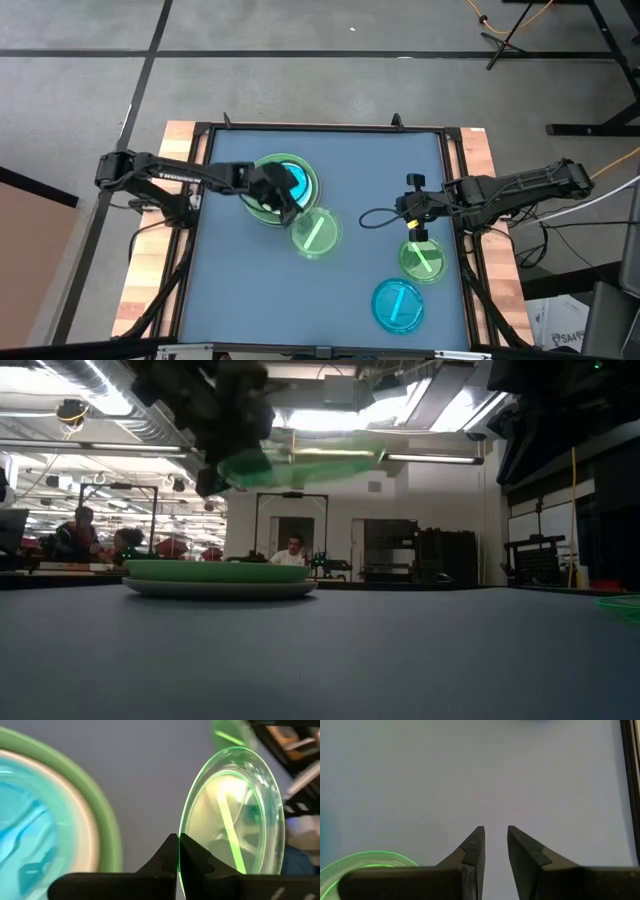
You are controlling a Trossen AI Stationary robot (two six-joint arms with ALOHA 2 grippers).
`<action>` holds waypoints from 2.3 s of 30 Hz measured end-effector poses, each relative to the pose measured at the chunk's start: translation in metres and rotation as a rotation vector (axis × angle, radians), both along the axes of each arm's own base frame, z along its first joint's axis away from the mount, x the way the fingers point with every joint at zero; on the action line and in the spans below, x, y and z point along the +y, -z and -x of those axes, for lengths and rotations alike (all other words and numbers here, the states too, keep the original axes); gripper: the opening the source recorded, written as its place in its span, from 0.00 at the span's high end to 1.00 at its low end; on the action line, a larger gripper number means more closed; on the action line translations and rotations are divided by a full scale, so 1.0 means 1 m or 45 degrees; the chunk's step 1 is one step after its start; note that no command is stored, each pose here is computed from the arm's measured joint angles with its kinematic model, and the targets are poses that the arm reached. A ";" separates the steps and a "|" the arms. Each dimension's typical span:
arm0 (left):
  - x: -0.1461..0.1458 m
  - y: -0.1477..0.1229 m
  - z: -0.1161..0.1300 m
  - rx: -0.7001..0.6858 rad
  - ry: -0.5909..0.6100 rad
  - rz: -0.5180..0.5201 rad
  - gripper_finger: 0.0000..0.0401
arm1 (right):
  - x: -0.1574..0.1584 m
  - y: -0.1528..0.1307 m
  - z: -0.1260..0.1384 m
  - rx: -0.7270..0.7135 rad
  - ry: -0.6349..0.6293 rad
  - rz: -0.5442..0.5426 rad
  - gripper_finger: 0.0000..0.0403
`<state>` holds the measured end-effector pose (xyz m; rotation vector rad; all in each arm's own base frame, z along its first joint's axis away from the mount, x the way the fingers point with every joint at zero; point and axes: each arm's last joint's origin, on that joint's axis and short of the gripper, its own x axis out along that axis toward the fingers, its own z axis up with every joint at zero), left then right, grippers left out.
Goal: Stack plastic plates
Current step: Stack the left light green plate on top of the blue plate
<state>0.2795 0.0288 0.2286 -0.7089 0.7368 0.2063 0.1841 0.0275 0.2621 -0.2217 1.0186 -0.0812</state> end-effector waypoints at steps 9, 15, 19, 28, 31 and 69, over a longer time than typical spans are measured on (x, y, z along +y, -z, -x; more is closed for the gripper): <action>0.055 0.005 0.019 0.109 -0.117 -0.061 1.00 | 0.000 0.000 0.000 0.000 0.000 0.000 0.82; 0.084 0.010 0.036 0.199 -0.191 -0.080 1.00 | 0.000 0.000 0.000 0.000 0.000 0.000 0.82; 0.100 0.011 0.047 0.236 -0.232 -0.100 1.00 | 0.000 0.000 0.000 0.000 0.000 0.000 0.82; 0.120 0.015 0.067 0.333 -0.286 -0.101 1.00 | 0.000 0.000 0.000 0.000 0.000 0.000 0.82; 0.122 0.016 0.070 0.356 -0.301 -0.087 1.00 | 0.000 0.000 0.000 0.000 0.000 0.000 0.82; 0.112 0.018 0.064 0.452 -0.379 -0.218 1.00 | 0.000 0.000 0.000 0.000 0.000 0.000 0.82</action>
